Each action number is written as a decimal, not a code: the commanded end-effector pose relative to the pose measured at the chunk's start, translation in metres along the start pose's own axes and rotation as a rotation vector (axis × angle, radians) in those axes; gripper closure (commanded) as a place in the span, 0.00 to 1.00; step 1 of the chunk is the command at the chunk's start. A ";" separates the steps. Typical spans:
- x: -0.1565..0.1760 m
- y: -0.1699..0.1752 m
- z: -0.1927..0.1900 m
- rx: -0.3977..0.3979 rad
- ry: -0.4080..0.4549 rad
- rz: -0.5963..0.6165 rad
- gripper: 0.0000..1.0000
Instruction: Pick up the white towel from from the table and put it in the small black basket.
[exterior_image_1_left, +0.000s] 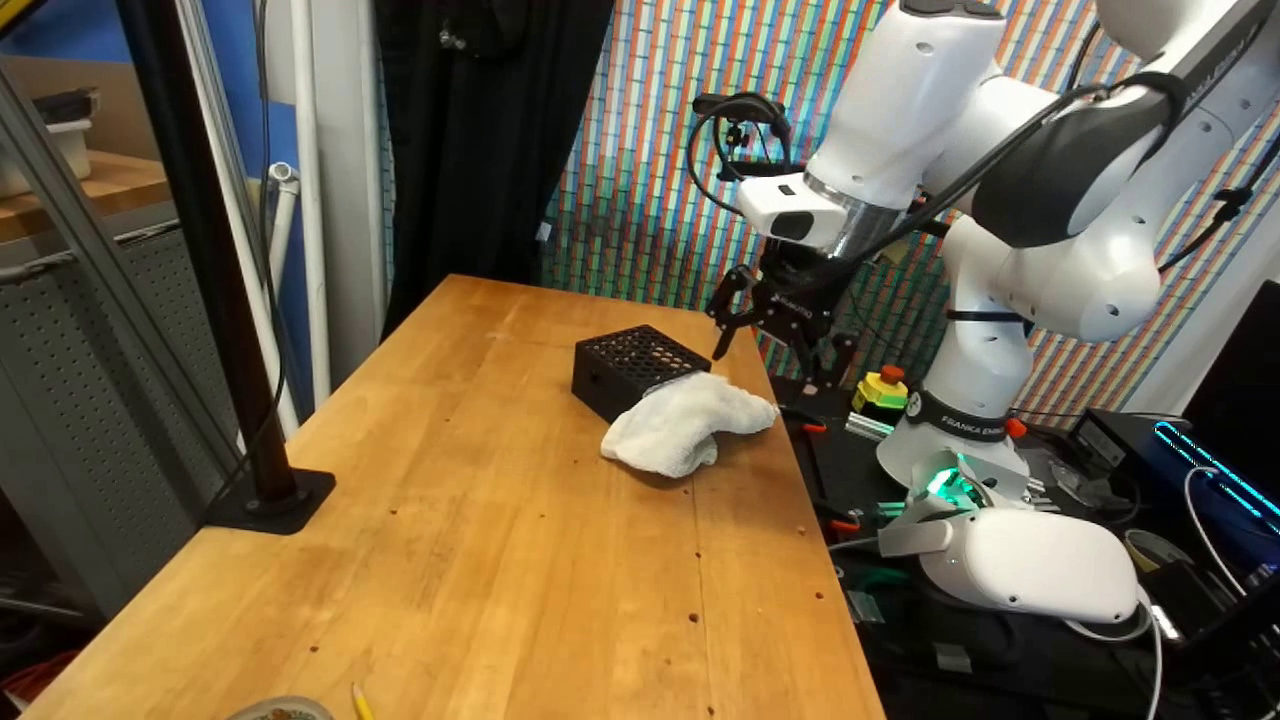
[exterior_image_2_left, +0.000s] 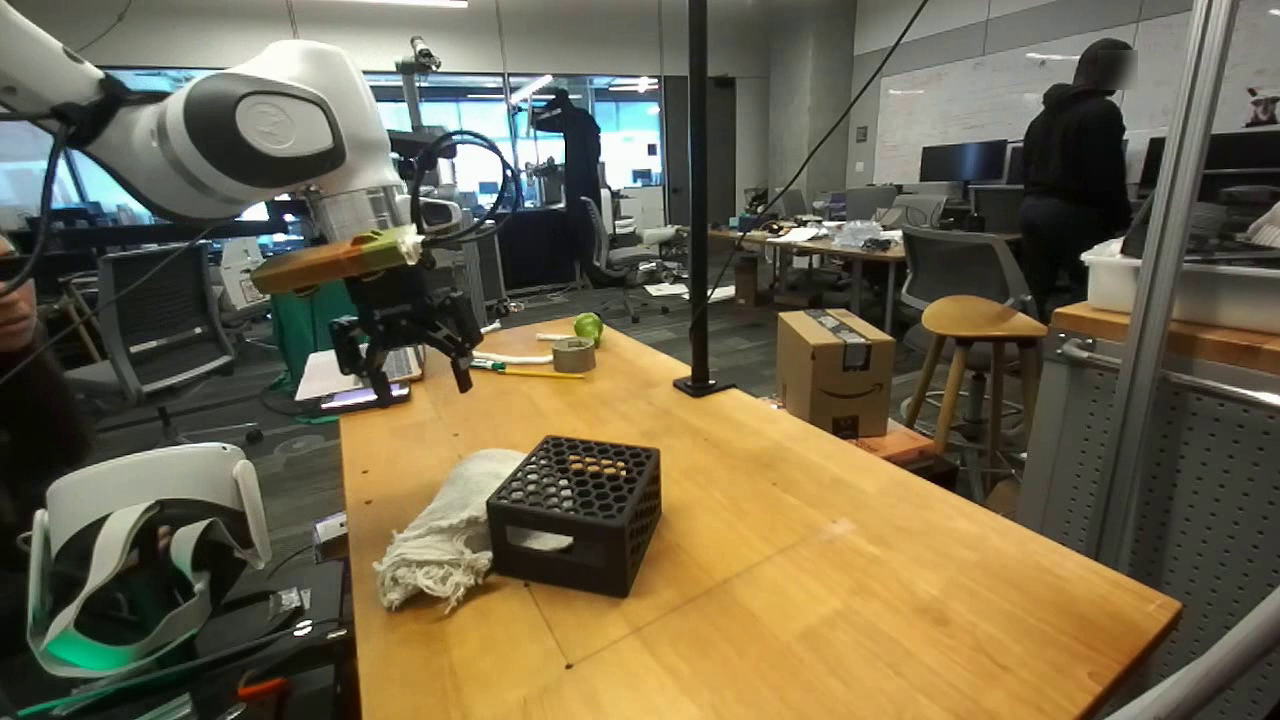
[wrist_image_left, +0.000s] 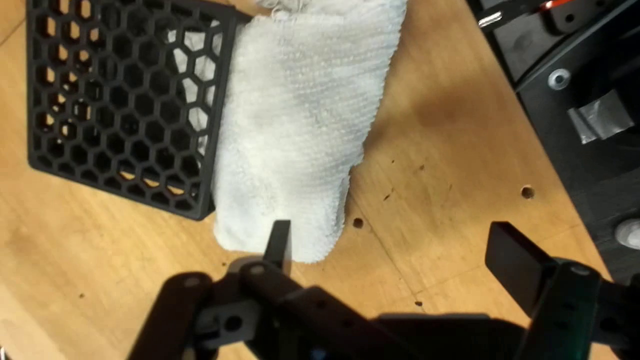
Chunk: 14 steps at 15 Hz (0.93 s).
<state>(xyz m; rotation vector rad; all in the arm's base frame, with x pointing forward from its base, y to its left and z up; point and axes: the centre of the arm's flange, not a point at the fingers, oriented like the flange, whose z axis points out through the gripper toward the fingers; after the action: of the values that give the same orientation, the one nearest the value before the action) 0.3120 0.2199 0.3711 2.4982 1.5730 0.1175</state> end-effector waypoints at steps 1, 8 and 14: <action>0.017 0.001 0.021 -0.154 0.075 0.003 0.00; 0.023 0.049 0.057 -0.372 0.039 0.064 0.00; 0.003 0.056 0.075 -0.371 -0.030 0.142 0.00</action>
<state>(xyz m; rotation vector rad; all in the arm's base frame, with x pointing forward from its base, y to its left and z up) 0.3681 0.1872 0.3193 2.2869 1.2744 0.3628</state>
